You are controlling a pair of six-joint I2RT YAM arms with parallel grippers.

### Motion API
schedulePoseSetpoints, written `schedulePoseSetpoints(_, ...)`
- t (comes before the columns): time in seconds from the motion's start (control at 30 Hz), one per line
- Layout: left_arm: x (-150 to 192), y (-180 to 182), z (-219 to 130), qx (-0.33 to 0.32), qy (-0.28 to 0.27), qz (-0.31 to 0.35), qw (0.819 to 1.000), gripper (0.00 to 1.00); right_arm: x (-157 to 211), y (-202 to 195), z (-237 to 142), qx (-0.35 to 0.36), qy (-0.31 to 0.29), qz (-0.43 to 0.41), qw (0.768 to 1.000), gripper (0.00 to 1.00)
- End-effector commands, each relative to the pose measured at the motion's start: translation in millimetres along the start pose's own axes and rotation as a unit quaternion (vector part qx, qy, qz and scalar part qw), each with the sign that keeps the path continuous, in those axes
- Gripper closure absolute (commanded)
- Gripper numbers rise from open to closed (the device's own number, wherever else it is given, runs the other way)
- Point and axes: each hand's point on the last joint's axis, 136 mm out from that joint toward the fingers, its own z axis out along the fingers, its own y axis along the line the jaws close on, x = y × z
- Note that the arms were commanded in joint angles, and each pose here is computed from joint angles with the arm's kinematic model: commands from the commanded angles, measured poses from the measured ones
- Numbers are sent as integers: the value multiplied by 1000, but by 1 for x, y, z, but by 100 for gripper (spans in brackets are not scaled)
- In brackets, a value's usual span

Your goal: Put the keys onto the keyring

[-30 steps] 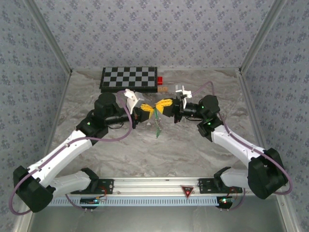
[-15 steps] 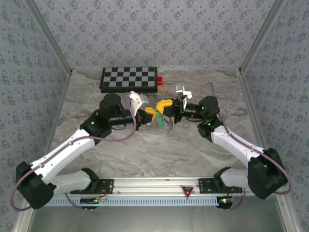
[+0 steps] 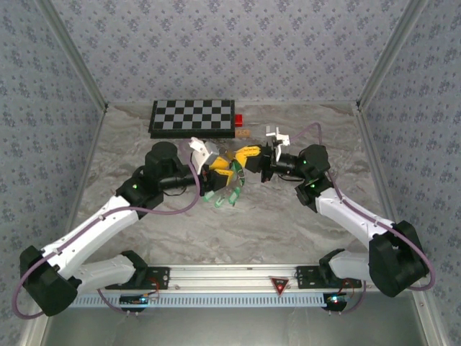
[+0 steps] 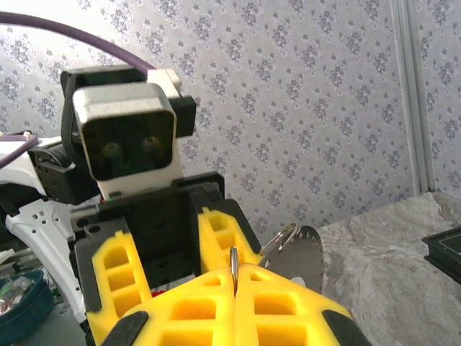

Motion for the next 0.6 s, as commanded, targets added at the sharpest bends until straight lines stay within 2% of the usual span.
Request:
schedulePoseSetpoints(0.0,-5,-4,2,3,-10,6,1000,56,-16,4,-3,2,-29,-21,999,100)
schedulePoseSetpoints(0.57,-7,7,18,-35,-5,25,999,47,-13,0,-4,10,-31,-16,999,100)
